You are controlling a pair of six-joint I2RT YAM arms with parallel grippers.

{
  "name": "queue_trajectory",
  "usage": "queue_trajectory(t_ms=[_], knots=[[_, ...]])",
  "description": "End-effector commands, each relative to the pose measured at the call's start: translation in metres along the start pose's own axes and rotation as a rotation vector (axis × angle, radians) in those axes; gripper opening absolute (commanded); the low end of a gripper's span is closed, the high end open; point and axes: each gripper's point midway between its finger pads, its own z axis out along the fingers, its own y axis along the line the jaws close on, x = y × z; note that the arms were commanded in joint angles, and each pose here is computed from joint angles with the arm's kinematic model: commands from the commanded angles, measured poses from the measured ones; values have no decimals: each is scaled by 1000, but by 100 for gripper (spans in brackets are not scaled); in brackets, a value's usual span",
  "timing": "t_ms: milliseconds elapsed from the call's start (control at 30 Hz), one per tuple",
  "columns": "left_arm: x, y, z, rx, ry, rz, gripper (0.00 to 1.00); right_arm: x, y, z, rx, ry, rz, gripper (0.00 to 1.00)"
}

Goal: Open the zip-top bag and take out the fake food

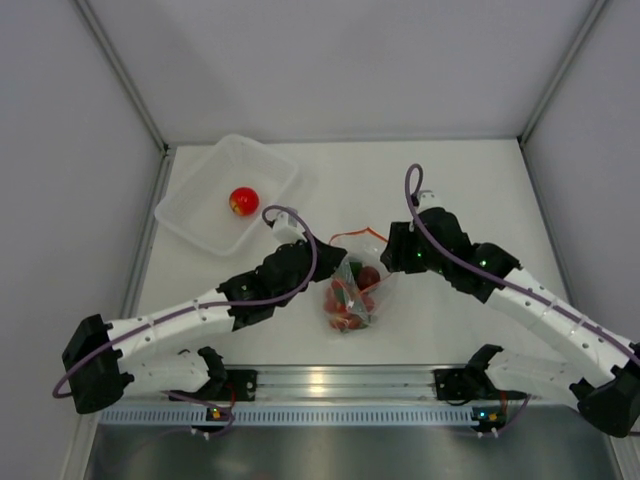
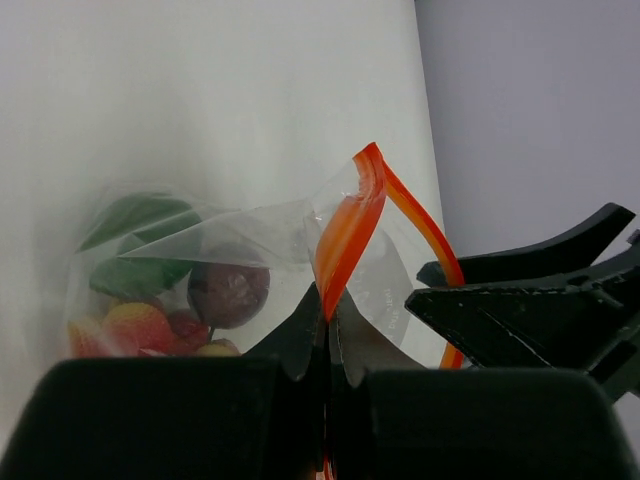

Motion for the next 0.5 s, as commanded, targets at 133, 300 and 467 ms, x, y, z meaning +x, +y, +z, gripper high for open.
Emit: queue_trajectory(t_ms=[133,300,467], knots=[[-15,-34,-4,87,-54,-42,0,30,-14,16,50,45,40,45],[-15,-33,-4,81,-62,-33,0,38,-18,14,52,52,48,20],[-19,-37,-5,90,-69,-8,0,9,-30,-5,146,-3,-24,0]])
